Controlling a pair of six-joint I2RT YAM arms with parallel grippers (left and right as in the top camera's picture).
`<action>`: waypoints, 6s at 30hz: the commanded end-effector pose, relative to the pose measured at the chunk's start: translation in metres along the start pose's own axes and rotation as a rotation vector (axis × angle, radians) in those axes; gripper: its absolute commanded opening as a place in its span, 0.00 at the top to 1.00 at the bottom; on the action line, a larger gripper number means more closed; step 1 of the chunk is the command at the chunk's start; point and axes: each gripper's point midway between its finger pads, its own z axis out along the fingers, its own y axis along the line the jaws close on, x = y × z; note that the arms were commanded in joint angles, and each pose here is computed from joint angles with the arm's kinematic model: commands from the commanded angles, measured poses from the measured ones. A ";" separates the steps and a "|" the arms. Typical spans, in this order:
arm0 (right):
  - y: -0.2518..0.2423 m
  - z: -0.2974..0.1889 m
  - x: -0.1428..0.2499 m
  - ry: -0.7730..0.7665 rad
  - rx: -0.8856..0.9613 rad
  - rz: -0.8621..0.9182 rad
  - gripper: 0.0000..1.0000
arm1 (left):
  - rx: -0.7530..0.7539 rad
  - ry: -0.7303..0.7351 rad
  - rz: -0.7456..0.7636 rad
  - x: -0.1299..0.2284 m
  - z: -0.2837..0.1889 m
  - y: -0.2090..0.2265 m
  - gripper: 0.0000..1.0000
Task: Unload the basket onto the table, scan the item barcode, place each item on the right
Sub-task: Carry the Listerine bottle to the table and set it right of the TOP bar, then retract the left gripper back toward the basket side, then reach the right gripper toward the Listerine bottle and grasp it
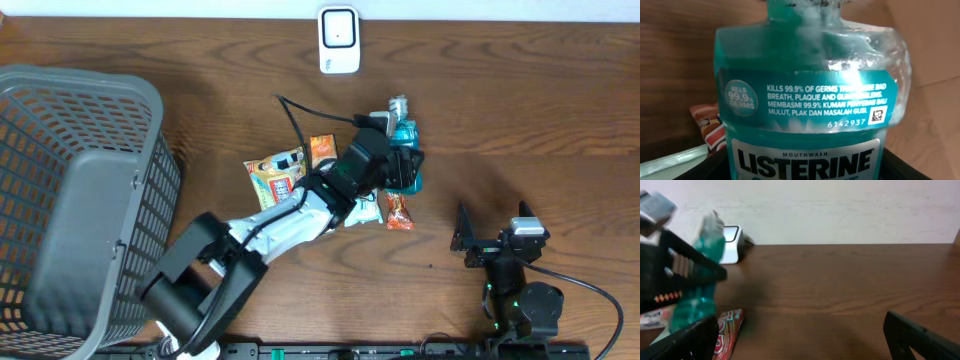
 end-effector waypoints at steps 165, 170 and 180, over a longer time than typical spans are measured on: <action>0.123 -0.049 0.016 0.336 -0.747 0.612 0.01 | 0.105 -1.207 0.561 -0.045 -0.646 -0.195 0.02; 0.116 -0.037 0.047 0.465 -0.650 0.663 0.01 | 0.005 -1.375 0.481 -0.012 -0.663 -0.161 0.02; 0.080 0.000 0.038 0.678 -0.148 0.454 0.01 | -0.128 -1.462 0.350 -0.009 -0.647 -0.099 0.02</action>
